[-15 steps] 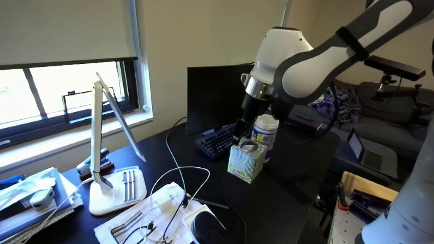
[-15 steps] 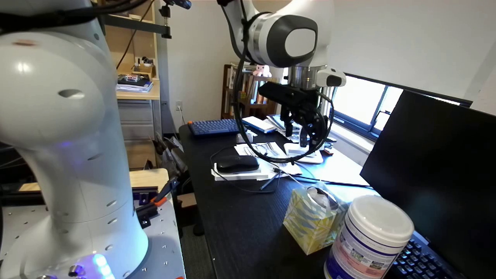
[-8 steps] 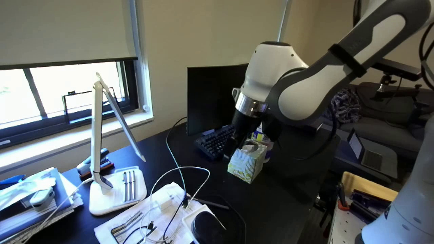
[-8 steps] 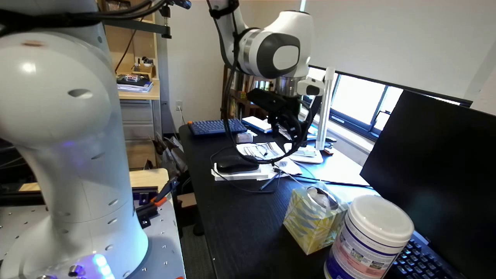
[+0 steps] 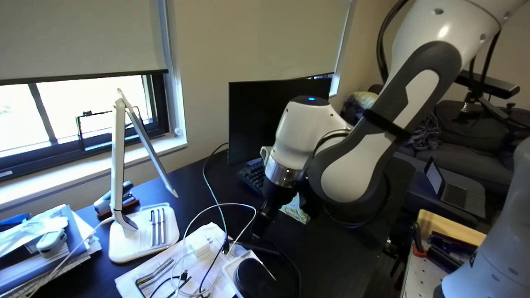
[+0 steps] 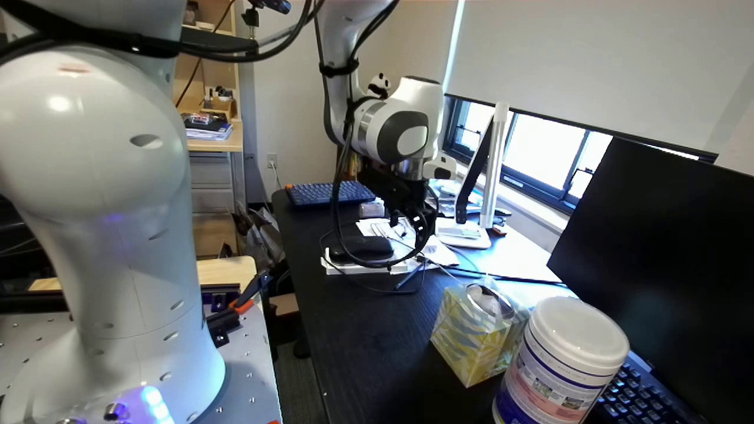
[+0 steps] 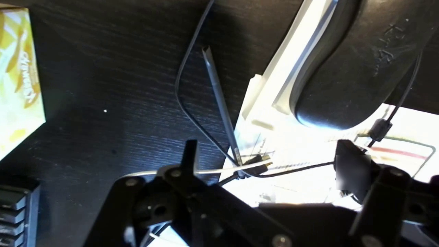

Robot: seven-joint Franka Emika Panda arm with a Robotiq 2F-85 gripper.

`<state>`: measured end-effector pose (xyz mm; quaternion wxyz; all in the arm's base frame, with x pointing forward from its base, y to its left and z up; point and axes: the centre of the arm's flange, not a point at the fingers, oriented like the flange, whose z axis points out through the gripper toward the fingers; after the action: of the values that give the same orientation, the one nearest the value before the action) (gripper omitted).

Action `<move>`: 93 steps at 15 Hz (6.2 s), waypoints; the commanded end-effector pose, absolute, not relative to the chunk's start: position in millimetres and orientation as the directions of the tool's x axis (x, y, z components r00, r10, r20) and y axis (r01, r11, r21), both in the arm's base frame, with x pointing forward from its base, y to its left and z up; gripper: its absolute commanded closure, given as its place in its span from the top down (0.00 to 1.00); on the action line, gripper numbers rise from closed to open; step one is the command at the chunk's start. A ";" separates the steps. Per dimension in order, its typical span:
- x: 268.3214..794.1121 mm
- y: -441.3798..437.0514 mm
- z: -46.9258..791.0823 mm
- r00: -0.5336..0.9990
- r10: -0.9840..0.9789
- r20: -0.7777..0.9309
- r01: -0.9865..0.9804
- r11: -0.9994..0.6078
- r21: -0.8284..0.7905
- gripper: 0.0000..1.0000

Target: Take the tissue box from the top of the white bottle and put it on the table then take the black case and put it on the white bottle

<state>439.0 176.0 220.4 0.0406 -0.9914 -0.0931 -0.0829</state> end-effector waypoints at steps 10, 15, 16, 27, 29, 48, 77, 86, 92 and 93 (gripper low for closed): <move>440.4 264.9 181.7 0.992 -0.031 0.124 -0.022 -0.997 -0.076 1.00; 434.5 263.0 163.3 0.993 -0.098 0.062 -0.094 -0.994 -0.060 1.00; 432.4 262.7 160.7 0.993 -0.104 0.060 -0.101 -0.993 -0.057 1.00; 407.2 271.2 148.5 0.995 -0.099 -0.019 -0.099 -0.994 -0.044 1.00; 405.2 270.6 146.4 0.995 -0.091 -0.034 -0.092 -0.995 -0.040 0.99; 408.2 232.6 264.5 0.996 -0.068 0.062 -0.065 -0.996 -0.055 0.52; 413.6 -91.6 460.4 0.679 -0.717 0.159 -0.718 -0.693 -0.059 0.52; 396.0 -154.9 458.1 0.561 -0.813 0.158 -0.805 -0.580 -0.127 0.52; 425.7 -167.3 428.9 0.338 -0.934 0.118 -0.926 -0.352 -0.136 0.52; 428.8 -174.5 422.9 0.299 -0.948 0.108 -0.942 -0.311 -0.126 0.52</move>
<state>407.3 -157.6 437.7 0.0191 -0.8419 0.5324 -0.0861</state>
